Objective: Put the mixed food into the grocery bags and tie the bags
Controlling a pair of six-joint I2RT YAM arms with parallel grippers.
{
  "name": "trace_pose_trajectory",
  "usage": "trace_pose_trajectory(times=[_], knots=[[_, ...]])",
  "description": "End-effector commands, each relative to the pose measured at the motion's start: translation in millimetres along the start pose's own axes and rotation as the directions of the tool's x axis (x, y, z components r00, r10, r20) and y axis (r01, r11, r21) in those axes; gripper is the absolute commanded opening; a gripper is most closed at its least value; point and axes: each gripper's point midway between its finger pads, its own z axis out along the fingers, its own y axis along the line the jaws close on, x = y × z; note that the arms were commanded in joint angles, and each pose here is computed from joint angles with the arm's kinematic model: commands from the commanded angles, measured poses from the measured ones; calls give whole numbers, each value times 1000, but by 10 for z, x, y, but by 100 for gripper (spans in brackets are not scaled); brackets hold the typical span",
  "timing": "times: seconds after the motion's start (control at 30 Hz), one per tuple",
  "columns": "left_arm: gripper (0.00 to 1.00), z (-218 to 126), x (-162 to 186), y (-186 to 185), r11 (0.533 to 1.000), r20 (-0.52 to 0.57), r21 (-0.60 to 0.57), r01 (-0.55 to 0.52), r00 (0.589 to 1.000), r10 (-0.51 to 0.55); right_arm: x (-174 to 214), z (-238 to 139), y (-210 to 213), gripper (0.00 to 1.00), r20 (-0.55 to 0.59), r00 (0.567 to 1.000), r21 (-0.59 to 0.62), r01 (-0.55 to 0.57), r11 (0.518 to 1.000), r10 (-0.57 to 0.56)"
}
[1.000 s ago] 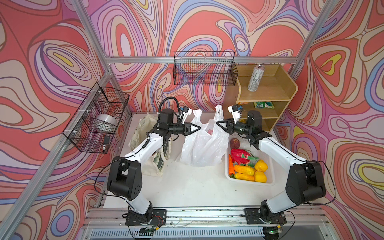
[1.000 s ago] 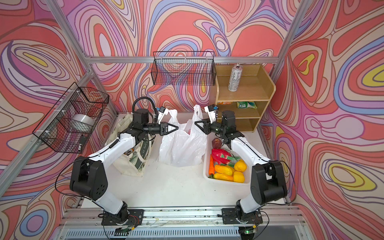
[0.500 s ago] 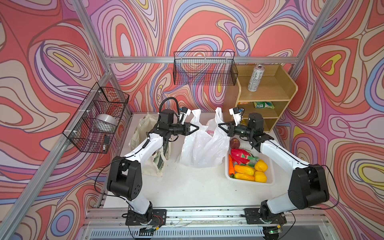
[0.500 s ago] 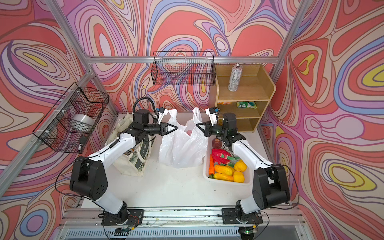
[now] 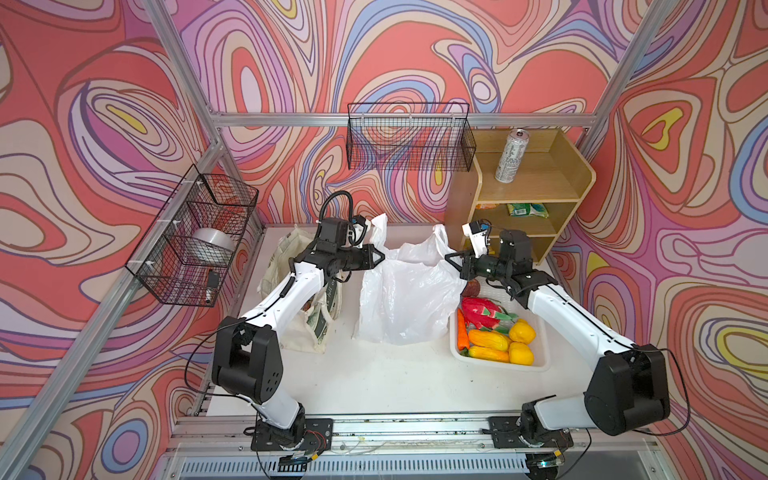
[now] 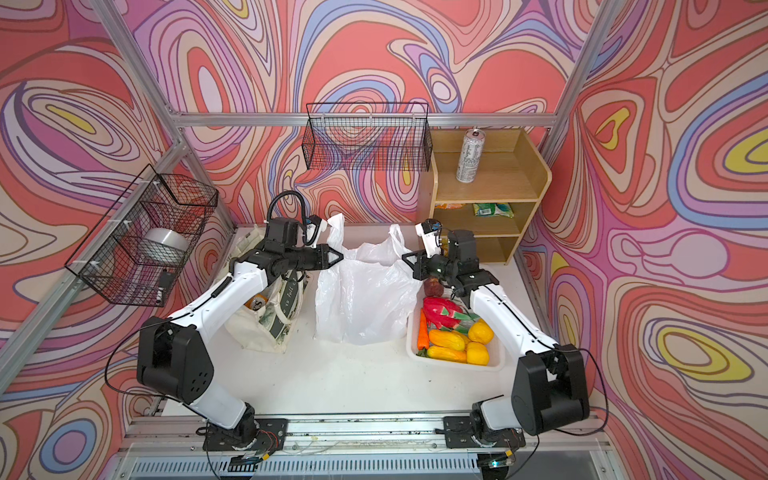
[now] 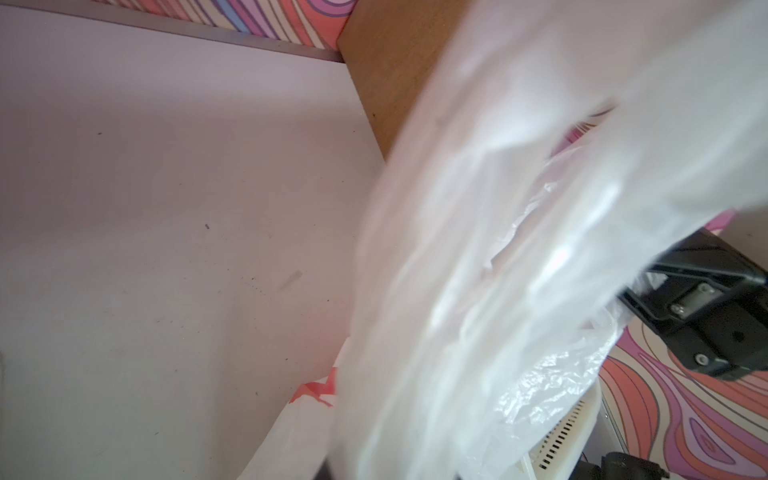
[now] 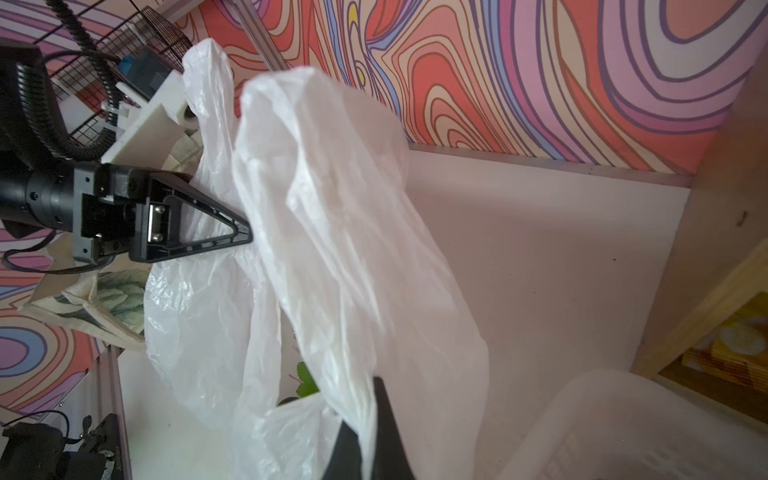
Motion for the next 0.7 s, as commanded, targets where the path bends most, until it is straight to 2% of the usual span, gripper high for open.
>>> trace_pose_trajectory(times=[0.0, 0.07, 0.1, 0.27, 0.43, 0.67], knots=[[19, -42, 10, -5, 999, -11, -29, -27, 1000, 27, -123, -129, -3, 0, 2, 998, 52, 64, 997, -64], [3, -37, 3, -89, 998, -20, 19, -53, 998, 54, -137, -131, 10, 0, -5, 997, 53, 80, 995, -80], [0, -35, 0, -128, 997, -30, 38, -70, 997, 71, -155, -130, 34, 0, -5, 996, 46, 92, 995, -92], [0, -28, -9, -353, 980, -51, 162, -113, 991, 123, -191, -49, 287, 0, -39, 984, -3, 176, 984, -176], [0, -84, -21, -622, 938, -59, 307, -161, 980, 188, -99, 146, 551, 0, -116, 950, -23, 289, 957, -290], [0, -72, -12, -662, 918, -65, 340, -202, 969, 237, -241, 55, 803, 0, -73, 930, -45, 358, 933, -361]])
